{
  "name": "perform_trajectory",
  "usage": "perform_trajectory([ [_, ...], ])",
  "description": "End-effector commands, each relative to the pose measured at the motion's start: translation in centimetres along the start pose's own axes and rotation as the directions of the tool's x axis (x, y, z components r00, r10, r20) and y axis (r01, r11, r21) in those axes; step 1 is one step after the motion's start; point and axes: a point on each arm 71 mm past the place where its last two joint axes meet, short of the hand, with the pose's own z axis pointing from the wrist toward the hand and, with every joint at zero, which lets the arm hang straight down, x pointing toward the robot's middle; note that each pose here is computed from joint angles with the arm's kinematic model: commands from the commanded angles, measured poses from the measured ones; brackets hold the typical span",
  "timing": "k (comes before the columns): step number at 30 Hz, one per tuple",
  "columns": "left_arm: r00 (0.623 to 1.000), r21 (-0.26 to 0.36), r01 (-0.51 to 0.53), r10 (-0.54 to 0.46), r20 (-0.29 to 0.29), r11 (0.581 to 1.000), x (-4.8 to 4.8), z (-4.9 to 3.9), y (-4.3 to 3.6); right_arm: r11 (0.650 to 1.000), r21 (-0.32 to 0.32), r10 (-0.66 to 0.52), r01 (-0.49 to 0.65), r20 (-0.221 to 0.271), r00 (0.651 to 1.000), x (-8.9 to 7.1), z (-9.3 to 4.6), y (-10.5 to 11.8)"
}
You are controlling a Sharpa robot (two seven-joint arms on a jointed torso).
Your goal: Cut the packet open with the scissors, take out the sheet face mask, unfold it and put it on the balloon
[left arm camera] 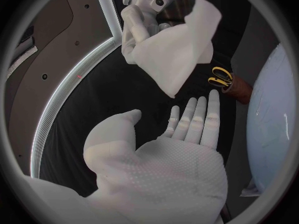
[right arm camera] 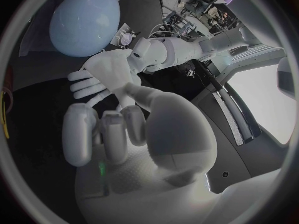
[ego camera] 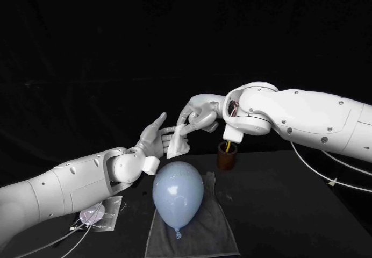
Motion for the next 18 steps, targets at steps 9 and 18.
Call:
perform_trajectory([
  [9, 0.985, -0.085, 0.037, -0.05, -0.167, 0.996, 1.18, -0.62, -0.15, 0.999, 0.01, -0.037, 0.036, 0.084, 0.996, -1.3, 0.4, -0.1],
  [18, 0.98, -0.095, 0.039, -0.056, -0.19, 0.995, 1.2, -1.14, -0.37, 0.987, 0.124, -0.114, 0.105, 0.063, 0.991, -2.1, 0.6, -1.9],
])
